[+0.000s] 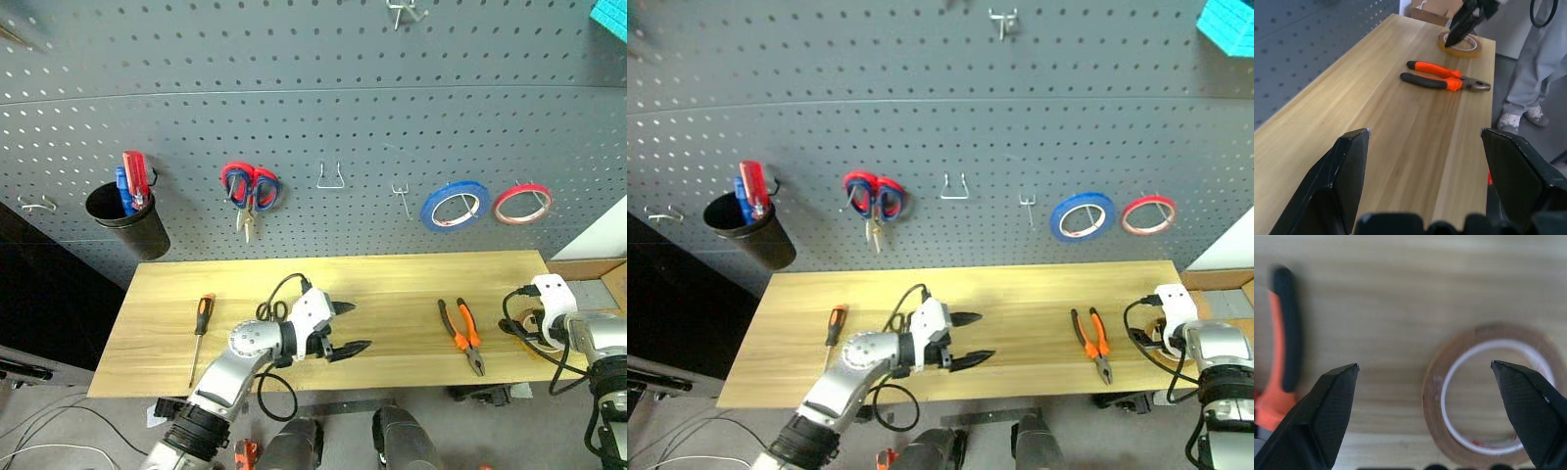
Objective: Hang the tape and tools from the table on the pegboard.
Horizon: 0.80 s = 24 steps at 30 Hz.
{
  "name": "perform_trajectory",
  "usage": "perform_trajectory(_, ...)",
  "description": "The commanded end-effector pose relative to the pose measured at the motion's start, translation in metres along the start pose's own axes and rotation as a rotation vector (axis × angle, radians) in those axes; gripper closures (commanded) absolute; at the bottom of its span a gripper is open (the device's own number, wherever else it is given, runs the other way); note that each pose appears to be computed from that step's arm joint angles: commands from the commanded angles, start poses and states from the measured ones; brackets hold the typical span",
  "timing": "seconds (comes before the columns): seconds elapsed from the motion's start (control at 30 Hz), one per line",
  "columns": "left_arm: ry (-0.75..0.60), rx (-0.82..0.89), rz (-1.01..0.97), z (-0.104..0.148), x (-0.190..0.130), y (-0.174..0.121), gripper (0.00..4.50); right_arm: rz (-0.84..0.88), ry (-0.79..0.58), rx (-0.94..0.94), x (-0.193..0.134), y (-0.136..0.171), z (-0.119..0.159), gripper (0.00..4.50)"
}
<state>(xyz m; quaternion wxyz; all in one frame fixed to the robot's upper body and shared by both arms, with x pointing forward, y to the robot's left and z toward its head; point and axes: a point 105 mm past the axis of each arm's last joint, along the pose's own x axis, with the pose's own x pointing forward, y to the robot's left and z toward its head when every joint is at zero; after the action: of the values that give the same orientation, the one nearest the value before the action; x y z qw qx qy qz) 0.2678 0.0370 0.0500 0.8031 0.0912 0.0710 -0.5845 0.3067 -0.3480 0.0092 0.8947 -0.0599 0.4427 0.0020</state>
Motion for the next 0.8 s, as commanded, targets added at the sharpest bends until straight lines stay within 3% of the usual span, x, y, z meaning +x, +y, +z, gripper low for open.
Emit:
perform_trajectory(0.03,-0.017,0.040,-0.058,0.008,0.017,-0.016,0.63,-0.014,-0.028,0.030,-0.001,-0.003,0.001,0.00)
perform_trajectory(0.4,-0.016,0.010,-0.082,0.012,0.007,-0.029,0.63,-0.046,-0.037,0.148,0.005,-0.004,-0.017,0.00)
perform_trajectory(0.57,0.006,0.015,-0.068,0.012,-0.004,-0.025,0.63,0.043,-0.074,0.151,0.007,0.018,-0.017,0.00)
perform_trajectory(0.67,0.007,0.019,-0.065,0.015,-0.005,-0.024,0.59,0.043,-0.100,0.176,0.005,0.023,-0.013,0.56)
perform_trajectory(0.8,0.009,0.026,-0.061,0.016,-0.006,-0.022,0.59,0.004,-0.087,0.180,0.005,0.022,-0.015,1.92)
